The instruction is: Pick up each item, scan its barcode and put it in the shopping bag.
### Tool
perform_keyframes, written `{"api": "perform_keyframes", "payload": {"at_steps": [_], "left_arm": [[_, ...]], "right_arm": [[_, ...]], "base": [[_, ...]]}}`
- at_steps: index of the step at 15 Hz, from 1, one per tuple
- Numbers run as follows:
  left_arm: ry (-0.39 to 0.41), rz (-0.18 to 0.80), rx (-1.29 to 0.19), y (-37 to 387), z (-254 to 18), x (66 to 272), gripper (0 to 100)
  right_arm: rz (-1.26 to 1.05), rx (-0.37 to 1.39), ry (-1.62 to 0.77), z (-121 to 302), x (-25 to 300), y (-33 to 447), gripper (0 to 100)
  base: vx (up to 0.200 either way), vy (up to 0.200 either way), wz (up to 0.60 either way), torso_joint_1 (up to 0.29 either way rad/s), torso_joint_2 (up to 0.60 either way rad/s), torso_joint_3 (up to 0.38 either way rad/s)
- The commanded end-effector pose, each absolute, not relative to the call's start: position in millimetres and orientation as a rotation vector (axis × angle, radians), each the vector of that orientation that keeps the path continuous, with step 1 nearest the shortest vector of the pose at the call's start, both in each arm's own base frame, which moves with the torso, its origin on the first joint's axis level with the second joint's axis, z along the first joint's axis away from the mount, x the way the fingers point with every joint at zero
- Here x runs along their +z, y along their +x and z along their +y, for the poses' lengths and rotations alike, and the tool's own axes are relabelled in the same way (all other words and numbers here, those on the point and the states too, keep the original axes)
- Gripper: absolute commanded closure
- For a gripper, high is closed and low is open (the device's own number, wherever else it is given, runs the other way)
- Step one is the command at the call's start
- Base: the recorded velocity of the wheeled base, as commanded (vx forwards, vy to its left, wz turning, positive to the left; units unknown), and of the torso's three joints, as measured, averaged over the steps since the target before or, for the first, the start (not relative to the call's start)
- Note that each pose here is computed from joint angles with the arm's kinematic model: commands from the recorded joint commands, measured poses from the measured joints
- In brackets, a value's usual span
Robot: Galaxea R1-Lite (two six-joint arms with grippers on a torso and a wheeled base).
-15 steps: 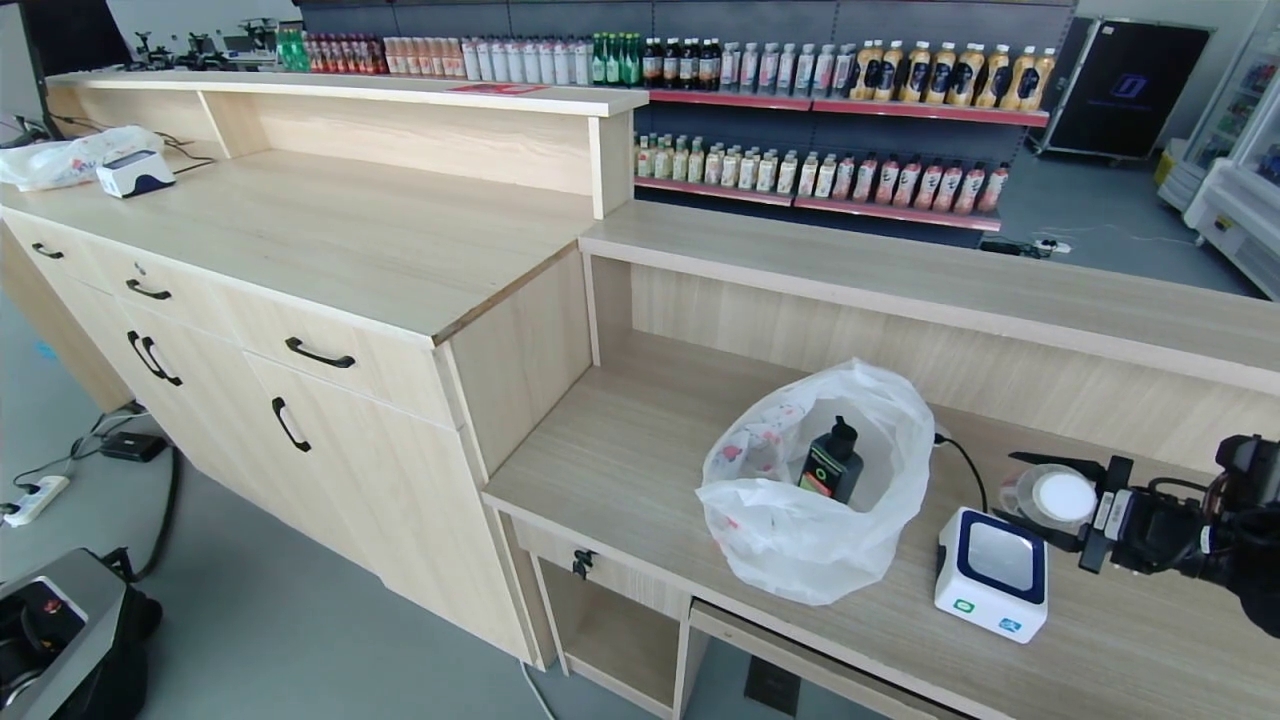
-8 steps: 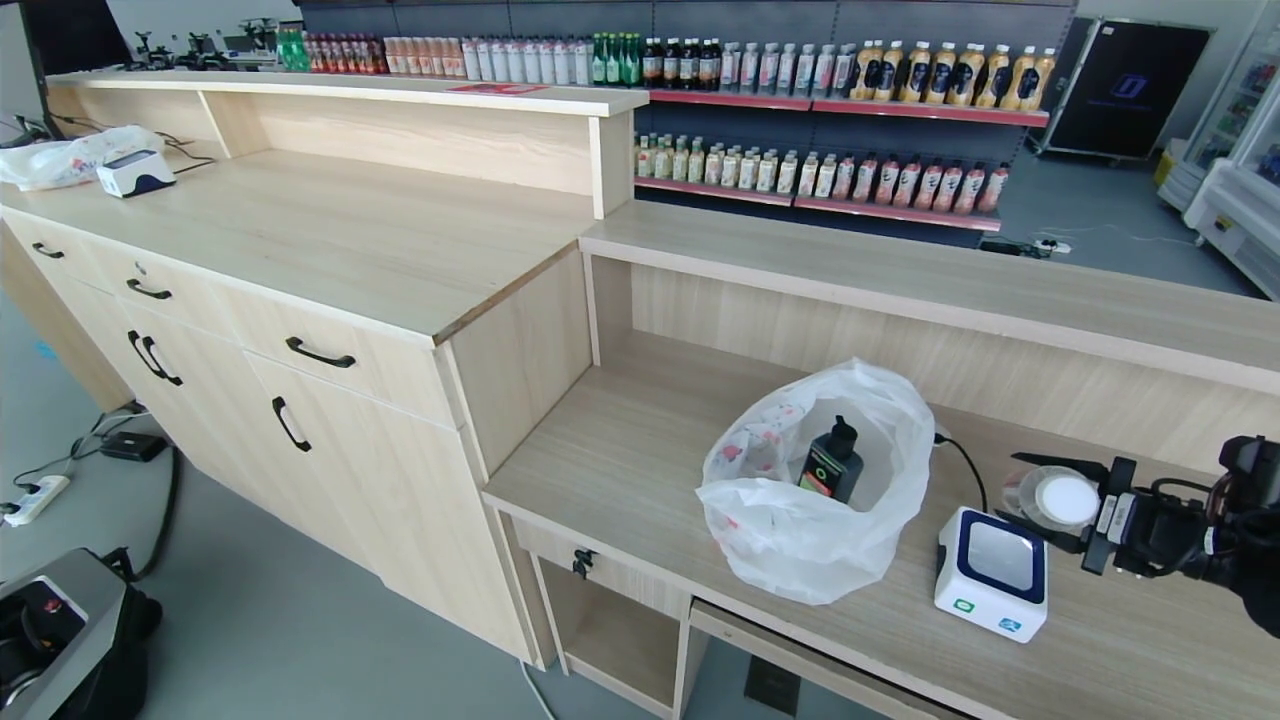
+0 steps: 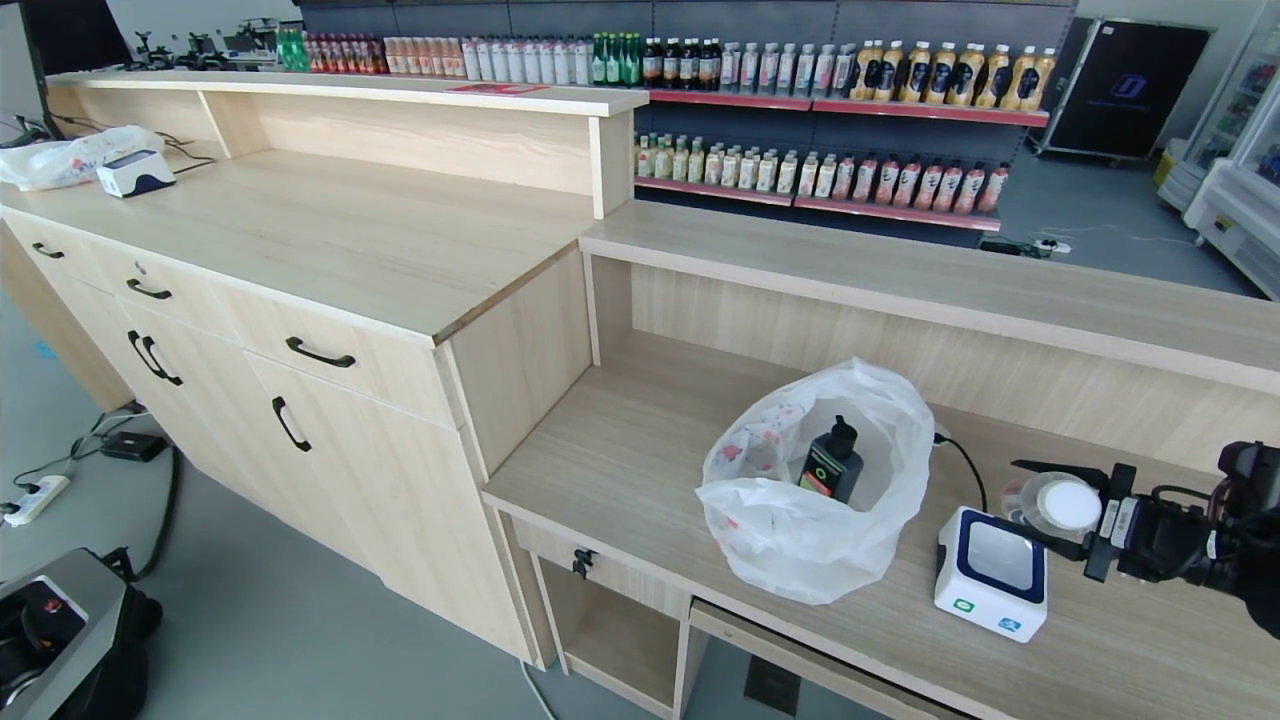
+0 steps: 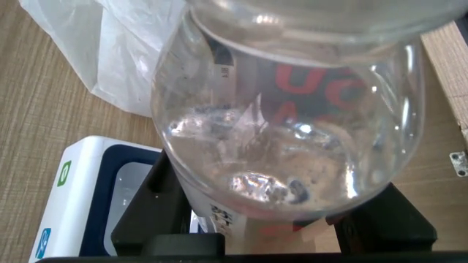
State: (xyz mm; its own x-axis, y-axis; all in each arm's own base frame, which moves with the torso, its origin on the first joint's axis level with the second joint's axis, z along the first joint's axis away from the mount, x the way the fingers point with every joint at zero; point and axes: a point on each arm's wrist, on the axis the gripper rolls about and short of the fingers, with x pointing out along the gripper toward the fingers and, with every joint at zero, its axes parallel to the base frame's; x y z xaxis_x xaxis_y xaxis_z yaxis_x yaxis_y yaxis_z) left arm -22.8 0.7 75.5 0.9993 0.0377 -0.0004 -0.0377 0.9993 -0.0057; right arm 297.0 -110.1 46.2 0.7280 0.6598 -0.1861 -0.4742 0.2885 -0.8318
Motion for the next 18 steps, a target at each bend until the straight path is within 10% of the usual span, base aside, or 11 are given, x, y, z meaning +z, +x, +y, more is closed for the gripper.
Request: {"api": "perform_keyframes", "payload": {"at_steps": [1, 18], "left_arm": [[-0.006, 0.0, 0.038, -22.8, 0.7, 75.5, 0], [-0.006, 0.0, 0.038, -22.8, 0.7, 75.5, 0]], "right_arm": [[-0.208, 0.766, -1.03, -110.1, 45.6, 297.1, 100], [-0.205, 0.803, -0.986, -110.7, 37.9, 296.9, 100]], "base": [[0.0, 0.0, 0.0, 0.0, 0.0, 0.0], [0.0, 0.0, 0.0, 0.0, 0.0, 0.0]]}}
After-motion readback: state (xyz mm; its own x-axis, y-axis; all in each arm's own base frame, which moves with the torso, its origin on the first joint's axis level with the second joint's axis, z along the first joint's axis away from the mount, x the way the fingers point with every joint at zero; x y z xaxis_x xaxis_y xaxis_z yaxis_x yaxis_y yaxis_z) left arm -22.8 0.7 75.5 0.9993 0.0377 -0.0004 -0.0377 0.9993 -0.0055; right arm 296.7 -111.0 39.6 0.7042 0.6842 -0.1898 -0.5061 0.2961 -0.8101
